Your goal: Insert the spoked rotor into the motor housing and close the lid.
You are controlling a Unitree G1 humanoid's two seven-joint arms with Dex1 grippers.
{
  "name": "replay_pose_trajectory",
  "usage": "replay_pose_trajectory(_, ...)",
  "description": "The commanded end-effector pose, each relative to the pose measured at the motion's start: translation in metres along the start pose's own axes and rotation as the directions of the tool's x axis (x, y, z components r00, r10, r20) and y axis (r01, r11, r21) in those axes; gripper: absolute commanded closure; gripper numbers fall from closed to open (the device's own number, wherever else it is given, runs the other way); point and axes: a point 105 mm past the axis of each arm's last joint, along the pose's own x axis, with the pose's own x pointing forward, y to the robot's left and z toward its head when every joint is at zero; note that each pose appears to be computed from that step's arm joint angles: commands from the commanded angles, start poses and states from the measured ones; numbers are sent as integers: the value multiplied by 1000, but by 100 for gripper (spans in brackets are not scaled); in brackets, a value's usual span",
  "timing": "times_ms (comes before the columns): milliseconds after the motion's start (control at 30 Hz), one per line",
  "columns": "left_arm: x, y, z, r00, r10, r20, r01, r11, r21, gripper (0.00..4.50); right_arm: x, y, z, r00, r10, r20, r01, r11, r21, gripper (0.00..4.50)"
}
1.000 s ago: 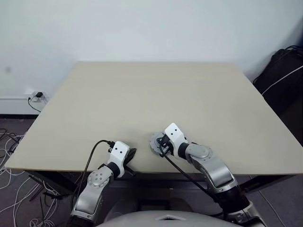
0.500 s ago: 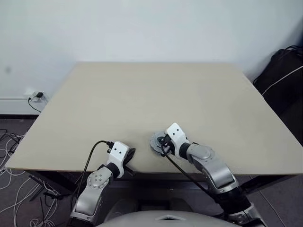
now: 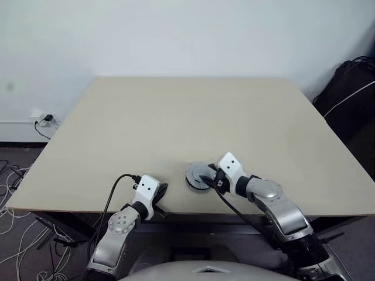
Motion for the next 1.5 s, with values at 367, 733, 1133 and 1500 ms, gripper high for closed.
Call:
replay_pose_trajectory(367,1,2,16,998,-3,56,2,1000,19,450,7,-5,12,997,62,38,-61,998,-16,3)
replay_pose_trajectory(733,-1,3,16,998,9,56,-9,1000,16,450,23,1,13,993,116,31,-116,993,-16,3)
replay_pose_trajectory(1133,-2,4,17,998,21,60,-22,1000,15,450,27,-4,0,994,105,-12,-104,994,34,63)
replay_pose_trajectory(1500,-2,2,18,998,14,62,-15,1000,15,450,21,-4,-5,995,98,-23,-97,994,55,124)
